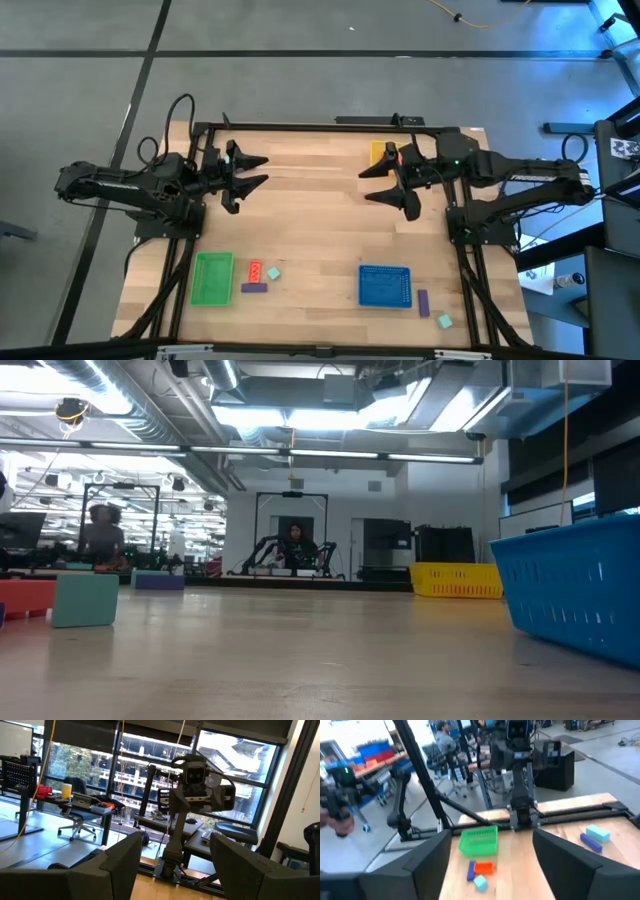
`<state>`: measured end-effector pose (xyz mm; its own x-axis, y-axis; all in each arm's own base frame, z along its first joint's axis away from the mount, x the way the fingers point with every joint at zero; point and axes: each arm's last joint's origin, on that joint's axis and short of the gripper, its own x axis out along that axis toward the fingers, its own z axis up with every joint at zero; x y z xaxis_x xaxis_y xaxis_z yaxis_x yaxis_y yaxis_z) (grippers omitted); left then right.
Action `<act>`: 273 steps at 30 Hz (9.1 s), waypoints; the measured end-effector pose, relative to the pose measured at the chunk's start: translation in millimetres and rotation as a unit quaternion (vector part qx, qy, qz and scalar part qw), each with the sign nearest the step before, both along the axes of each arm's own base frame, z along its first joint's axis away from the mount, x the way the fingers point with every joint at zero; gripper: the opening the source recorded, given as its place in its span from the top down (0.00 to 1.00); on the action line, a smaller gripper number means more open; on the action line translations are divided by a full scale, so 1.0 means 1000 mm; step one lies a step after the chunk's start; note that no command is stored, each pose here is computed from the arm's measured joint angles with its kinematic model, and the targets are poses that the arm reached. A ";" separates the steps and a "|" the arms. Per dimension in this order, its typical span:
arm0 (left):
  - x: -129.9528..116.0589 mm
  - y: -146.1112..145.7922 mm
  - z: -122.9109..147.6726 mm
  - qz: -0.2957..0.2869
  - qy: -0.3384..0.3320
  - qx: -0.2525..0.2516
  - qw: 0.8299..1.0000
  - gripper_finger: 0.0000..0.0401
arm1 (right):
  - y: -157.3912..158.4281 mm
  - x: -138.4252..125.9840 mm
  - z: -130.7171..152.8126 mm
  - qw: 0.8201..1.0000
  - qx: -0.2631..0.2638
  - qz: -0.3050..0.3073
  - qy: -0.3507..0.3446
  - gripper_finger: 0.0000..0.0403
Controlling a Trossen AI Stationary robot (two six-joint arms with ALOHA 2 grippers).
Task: Sort & place blocks by color
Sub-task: Put the orange gamepiece into the yellow bin
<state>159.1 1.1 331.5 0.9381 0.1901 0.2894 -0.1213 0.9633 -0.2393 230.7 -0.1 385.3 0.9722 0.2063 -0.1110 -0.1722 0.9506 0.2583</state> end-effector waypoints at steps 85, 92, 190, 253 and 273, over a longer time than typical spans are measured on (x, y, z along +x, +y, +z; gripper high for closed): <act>0.089 -0.138 -0.150 0.240 0.614 -0.471 0.586 0.43 | -0.007 -0.060 -0.059 0.996 0.016 -0.033 -0.079 1.00; 0.093 -0.142 -0.159 0.244 0.614 -0.476 0.581 0.43 | -0.007 -0.060 -0.059 0.996 0.016 -0.032 -0.079 1.00; 0.122 0.060 -0.022 0.130 0.356 -0.107 0.919 0.69 | -0.007 -0.060 -0.060 0.996 0.022 -0.033 -0.075 1.00; 0.135 0.028 0.034 -0.083 0.093 -0.074 0.989 0.69 | -0.016 0.082 -0.077 0.988 0.082 -0.085 -0.096 0.23; 0.135 0.028 0.034 -0.083 0.093 -0.074 0.989 0.69 | -0.016 0.083 -0.076 0.987 0.096 -0.080 -0.104 0.39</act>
<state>293.7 29.1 365.5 0.9944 0.0564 0.0892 -0.0197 0.9295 -0.3682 313.3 -15.8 309.4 0.9916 0.0457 0.1213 -0.0920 0.9071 0.4107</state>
